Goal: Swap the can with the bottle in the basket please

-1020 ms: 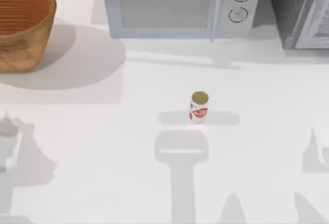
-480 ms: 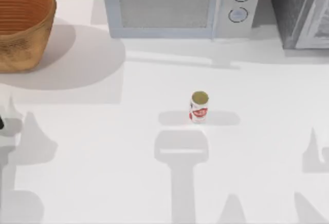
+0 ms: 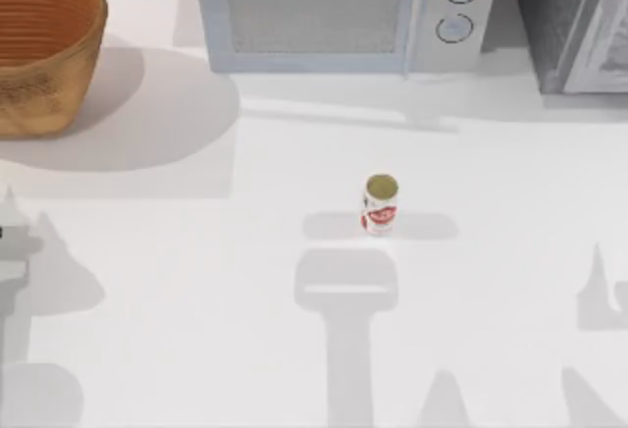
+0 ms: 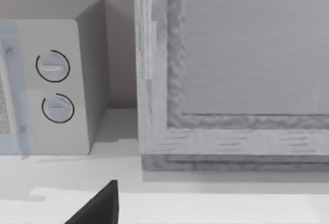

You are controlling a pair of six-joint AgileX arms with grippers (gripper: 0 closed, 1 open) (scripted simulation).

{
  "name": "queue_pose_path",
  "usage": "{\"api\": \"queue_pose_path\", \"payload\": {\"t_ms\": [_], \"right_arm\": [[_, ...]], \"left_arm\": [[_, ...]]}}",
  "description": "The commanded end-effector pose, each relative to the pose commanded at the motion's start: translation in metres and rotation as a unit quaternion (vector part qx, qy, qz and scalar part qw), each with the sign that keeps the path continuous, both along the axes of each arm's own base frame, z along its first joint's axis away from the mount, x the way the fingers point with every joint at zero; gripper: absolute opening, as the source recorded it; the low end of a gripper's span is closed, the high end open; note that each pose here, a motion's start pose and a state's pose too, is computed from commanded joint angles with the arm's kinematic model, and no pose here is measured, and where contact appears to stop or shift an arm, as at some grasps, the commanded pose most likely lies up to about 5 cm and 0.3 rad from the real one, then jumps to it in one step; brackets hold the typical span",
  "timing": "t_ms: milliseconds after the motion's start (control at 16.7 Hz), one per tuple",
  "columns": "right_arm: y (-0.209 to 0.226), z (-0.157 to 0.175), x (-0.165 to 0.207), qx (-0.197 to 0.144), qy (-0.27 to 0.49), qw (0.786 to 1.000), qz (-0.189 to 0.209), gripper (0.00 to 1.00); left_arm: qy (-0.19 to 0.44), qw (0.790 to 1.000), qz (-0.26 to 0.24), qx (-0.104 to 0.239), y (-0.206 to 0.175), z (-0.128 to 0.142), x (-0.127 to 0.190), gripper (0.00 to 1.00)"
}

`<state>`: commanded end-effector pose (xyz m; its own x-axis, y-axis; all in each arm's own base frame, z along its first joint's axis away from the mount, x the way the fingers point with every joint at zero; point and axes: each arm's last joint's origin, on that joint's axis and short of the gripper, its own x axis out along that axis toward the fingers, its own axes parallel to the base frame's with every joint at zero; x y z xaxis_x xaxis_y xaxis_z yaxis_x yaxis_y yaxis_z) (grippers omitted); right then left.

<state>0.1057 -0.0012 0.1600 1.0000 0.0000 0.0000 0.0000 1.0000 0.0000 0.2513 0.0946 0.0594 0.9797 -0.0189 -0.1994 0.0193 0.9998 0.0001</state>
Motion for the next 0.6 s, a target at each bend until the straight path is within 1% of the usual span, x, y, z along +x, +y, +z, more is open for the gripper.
{"api": "queue_pose_path", "payload": {"t_ms": [420,480,600], "right_arm": [[0.0,0.0,0.0,0.0,0.0,1.0,0.0,1.0],[0.0,0.0,0.0,0.0,0.0,1.0,0.0,1.0],[0.0,0.0,0.0,0.0,0.0,1.0,0.0,1.0]], "left_arm": [[0.0,1.0,0.0,0.0,0.0,0.0,0.0,0.02],[0.0,1.0,0.0,0.0,0.0,0.0,0.0,0.0],[0.0,1.0,0.0,0.0,0.0,0.0,0.0,0.0]]}}
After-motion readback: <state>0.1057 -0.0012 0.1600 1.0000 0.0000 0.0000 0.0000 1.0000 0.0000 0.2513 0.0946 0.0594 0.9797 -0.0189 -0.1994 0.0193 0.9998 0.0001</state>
